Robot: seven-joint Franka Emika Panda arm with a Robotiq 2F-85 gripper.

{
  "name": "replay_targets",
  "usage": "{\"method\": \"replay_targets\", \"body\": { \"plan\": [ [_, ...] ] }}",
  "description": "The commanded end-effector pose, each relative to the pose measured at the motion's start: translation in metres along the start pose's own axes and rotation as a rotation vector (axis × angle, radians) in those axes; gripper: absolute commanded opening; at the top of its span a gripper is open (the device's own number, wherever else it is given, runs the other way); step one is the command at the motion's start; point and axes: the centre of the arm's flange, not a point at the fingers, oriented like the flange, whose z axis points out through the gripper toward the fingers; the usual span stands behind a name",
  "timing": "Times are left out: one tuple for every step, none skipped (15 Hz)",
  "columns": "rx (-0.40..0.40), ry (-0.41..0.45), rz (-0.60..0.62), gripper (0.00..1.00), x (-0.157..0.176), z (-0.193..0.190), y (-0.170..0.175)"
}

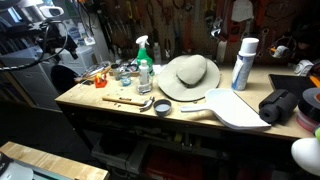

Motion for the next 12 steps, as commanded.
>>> {"method": "replay_targets", "body": {
  "plan": [
    [0.0, 0.0, 0.0, 1.0, 0.0, 0.0, 0.0],
    [0.0, 0.0, 0.0, 1.0, 0.0, 0.0, 0.0],
    [0.0, 0.0, 0.0, 1.0, 0.0, 0.0, 0.0],
    [0.0, 0.0, 0.0, 1.0, 0.0, 0.0, 0.0],
    [0.0, 0.0, 0.0, 1.0, 0.0, 0.0, 0.0],
    [-0.031, 0.033, -0.034, 1.0, 0.003, 0.004, 0.008],
    [-0.054, 0.028, -0.047, 1.0, 0.008, 0.007, 0.017],
    [-0.085, 0.032, -0.039, 1.0, 0.012, 0.01, 0.025],
    [-0.111, 0.035, -0.019, 1.0, 0.016, 0.016, 0.034],
    [-0.146, 0.051, 0.009, 1.0, 0.019, 0.02, 0.04],
    [-0.157, 0.064, 0.03, 1.0, 0.021, 0.023, 0.044],
    [-0.145, 0.072, 0.061, 1.0, 0.024, 0.028, 0.044]
  ]
}}
